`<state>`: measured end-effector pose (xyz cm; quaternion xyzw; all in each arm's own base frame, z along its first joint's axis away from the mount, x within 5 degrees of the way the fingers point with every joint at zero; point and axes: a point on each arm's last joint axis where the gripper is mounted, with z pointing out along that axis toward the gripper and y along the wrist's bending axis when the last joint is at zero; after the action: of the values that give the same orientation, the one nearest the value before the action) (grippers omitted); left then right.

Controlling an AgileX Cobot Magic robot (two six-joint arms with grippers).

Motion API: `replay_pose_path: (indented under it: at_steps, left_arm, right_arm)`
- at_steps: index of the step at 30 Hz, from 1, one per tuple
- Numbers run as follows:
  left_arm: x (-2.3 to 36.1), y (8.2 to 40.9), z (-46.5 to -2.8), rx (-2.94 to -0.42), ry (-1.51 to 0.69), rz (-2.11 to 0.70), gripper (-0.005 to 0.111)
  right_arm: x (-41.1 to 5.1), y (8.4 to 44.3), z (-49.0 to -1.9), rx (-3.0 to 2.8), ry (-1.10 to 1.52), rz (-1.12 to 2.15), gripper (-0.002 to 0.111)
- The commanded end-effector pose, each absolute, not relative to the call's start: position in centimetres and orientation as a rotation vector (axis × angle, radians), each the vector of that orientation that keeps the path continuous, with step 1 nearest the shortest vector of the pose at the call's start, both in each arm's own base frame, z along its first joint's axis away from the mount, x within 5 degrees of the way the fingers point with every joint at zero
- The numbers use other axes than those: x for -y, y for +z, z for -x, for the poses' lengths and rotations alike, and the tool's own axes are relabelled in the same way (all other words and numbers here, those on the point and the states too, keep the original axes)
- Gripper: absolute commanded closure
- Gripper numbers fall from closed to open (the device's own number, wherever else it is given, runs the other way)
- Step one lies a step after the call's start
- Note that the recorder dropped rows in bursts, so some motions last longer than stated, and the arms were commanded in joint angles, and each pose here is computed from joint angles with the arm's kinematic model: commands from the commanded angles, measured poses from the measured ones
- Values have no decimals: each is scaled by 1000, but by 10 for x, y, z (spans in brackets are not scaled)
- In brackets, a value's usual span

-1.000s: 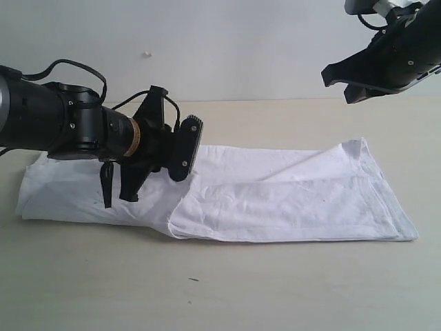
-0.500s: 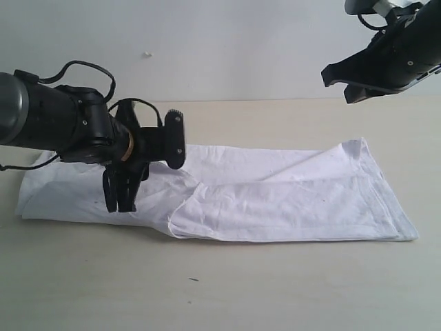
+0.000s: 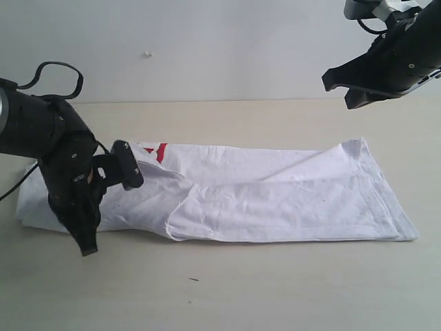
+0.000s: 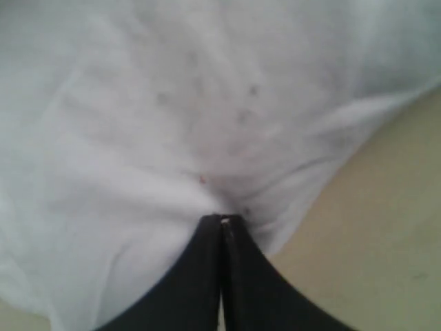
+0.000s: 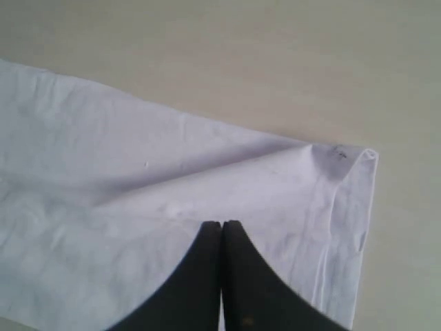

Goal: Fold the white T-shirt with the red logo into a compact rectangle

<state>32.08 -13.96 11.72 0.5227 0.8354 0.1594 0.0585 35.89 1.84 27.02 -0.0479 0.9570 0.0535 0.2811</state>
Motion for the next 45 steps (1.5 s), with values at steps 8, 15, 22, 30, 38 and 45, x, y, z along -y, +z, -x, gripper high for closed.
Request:
replay_pose_path:
  at_steps: [8,15,22,30,38,45]
  left_arm:
    - [126,113,-293,-2713,463,-1747,107]
    - [129,139,-296,-2622,422,-1653,107]
    - [119,169,-309,-2569,352,-1292,107]
    - [87,129,-318,-2781,276,-1101,107]
    - [66,118,-315,-2883,385,-1141,107]
    - [48,132,-322,-2878,352,-915,107]
  right_arm:
    - [-17,270,-359,-2564,141,130,108]
    - [-17,270,-359,-2563,140,130,108]
    - [-17,270,-359,-2561,142,128,108]
    - [-17,270,-359,-2563,145,127,108]
    - [-17,271,-359,-2559,143,127,108]
    - [-17,271,-359,-2559,143,125,108]
